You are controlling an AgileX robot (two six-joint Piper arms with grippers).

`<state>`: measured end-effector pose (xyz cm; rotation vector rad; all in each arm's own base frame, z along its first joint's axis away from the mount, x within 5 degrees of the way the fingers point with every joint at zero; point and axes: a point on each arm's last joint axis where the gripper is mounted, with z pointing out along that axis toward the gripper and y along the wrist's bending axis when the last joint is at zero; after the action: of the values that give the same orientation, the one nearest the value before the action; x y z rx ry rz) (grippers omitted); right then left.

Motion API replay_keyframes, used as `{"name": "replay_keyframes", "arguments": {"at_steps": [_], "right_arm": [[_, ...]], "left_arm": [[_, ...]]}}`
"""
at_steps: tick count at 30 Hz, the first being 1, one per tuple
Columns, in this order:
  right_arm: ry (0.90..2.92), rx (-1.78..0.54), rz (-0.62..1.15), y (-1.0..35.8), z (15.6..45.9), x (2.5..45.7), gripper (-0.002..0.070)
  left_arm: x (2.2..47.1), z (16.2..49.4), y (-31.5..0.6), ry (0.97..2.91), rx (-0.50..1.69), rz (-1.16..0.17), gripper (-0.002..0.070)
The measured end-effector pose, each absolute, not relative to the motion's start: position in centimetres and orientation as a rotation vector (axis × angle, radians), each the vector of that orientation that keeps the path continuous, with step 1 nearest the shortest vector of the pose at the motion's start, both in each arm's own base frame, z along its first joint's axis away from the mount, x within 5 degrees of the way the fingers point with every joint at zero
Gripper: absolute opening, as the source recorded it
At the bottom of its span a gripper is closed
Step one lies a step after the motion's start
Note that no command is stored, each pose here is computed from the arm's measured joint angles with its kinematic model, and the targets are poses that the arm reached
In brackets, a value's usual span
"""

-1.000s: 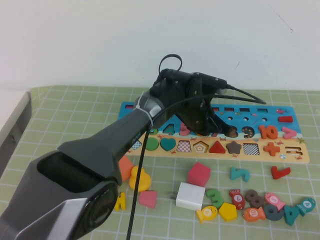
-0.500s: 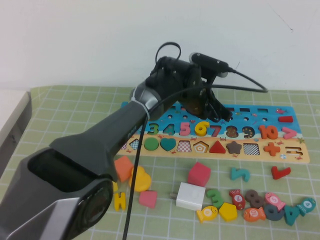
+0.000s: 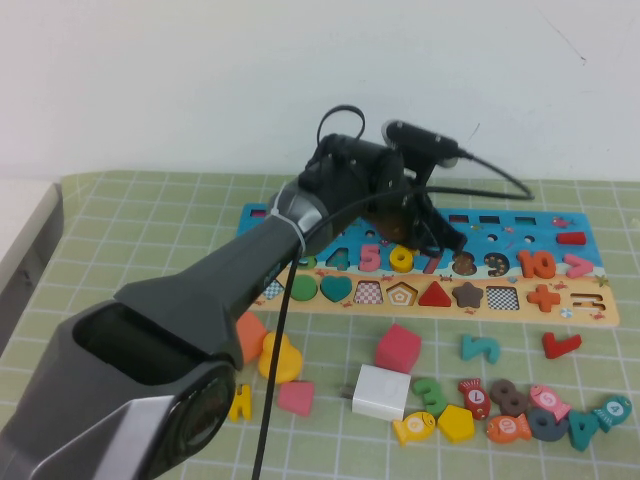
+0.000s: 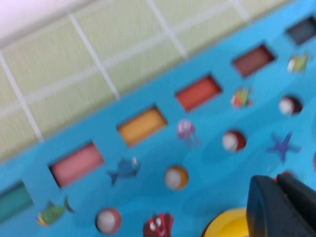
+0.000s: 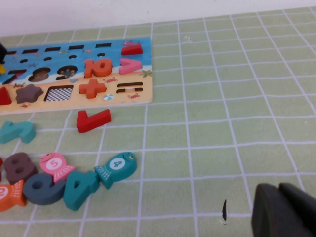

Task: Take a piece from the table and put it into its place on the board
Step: Place the "number 6" into the hole of the number 6

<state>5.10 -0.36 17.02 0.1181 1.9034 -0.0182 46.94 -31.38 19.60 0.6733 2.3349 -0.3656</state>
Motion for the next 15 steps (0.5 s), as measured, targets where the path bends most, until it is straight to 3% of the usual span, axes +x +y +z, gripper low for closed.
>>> {"name": "replay_keyframes", "arguments": {"at_steps": [15], "right_arm": [[1.903, 0.118, -0.018, -0.36, 17.02, 5.1, -0.0002]], "left_arm": [[46.78, 18.79, -30.87, 2.4, 0.693, -0.293, -0.0001]]}}
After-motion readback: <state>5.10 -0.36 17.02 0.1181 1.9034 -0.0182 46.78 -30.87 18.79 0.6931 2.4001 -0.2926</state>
